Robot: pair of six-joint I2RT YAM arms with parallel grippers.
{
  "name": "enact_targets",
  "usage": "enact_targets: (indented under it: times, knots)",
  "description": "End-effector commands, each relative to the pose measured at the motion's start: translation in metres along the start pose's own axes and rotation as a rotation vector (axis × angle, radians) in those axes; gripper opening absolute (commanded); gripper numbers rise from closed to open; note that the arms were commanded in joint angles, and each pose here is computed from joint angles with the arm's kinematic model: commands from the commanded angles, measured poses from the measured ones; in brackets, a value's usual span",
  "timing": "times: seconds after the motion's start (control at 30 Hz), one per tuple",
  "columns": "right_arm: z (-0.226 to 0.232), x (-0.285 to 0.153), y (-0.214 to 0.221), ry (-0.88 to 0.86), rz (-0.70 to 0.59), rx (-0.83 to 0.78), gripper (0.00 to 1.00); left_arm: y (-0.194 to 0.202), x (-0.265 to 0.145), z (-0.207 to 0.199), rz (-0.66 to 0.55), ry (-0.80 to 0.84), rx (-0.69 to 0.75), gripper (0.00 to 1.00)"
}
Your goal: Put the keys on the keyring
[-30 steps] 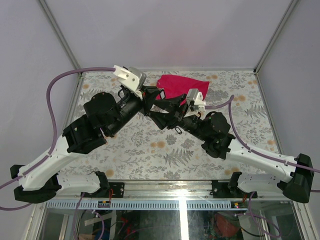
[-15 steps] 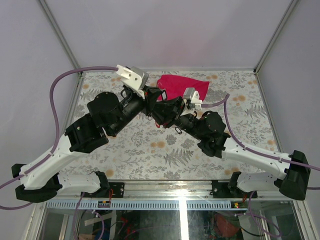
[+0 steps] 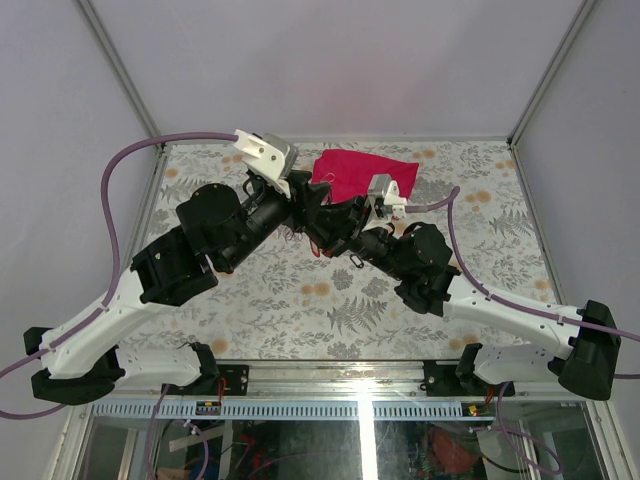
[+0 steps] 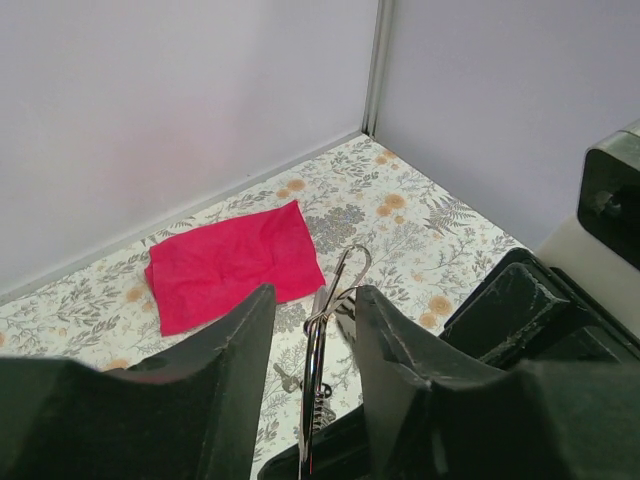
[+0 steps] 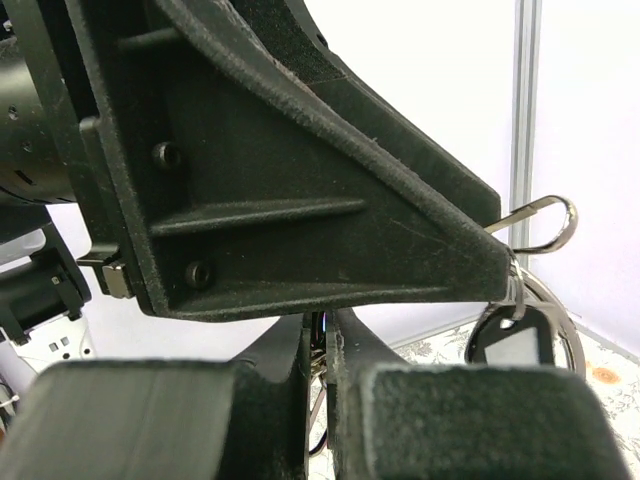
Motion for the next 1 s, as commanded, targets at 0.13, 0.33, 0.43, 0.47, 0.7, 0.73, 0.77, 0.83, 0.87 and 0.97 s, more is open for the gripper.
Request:
enact_targets:
  times: [0.13,0.33,0.43,0.47,0.7,0.73,0.77,0.83,0.87,0.97]
  knots:
    - [0.012,0.006,-0.029,-0.049,-0.131,0.042,0.00,-0.021,-0.005,0.004,-0.073,-0.022,-0.029,0.42]
    - [0.013,0.004,-0.030,-0.039,-0.134,0.076,0.00,-0.025,-0.010,0.004,-0.080,0.014,-0.015,0.37]
    - [0.012,0.002,-0.031,-0.028,-0.135,0.086,0.00,-0.025,-0.011,0.005,-0.074,0.014,-0.003,0.26]
    - [0.012,0.001,-0.031,-0.024,-0.135,0.087,0.00,-0.026,-0.012,0.005,-0.073,0.011,-0.002,0.26]
    - [0.012,-0.005,-0.036,0.008,-0.143,0.118,0.00,-0.031,-0.029,0.009,-0.119,0.046,-0.002,0.46]
    - [0.013,-0.006,-0.036,-0.002,-0.139,0.114,0.00,-0.031,-0.031,0.010,-0.129,0.054,-0.003,0.46]
    - [0.014,-0.008,-0.036,-0.013,-0.142,0.104,0.00,-0.033,-0.037,0.012,-0.145,0.058,-0.009,0.46]
    - [0.015,-0.011,-0.035,-0.039,-0.149,0.079,0.00,-0.034,-0.043,0.014,-0.155,0.059,-0.017,0.46]
    - [0.015,-0.012,-0.034,-0.044,-0.146,0.067,0.00,-0.034,-0.044,0.014,-0.151,0.062,-0.019,0.45]
    - [0.015,-0.013,-0.033,-0.056,-0.115,0.027,0.00,-0.030,-0.046,0.011,-0.121,0.103,-0.023,0.45]
Point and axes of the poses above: each gripper's point midway between its finger pads, its own x axis out along the fingers, its own z axis along the line the jaws close on, y = z × x, the point moved 9 cm from there along -x, back along the fingers, and after that the axes turned 3 degrees about x, right-handed, at the moved point
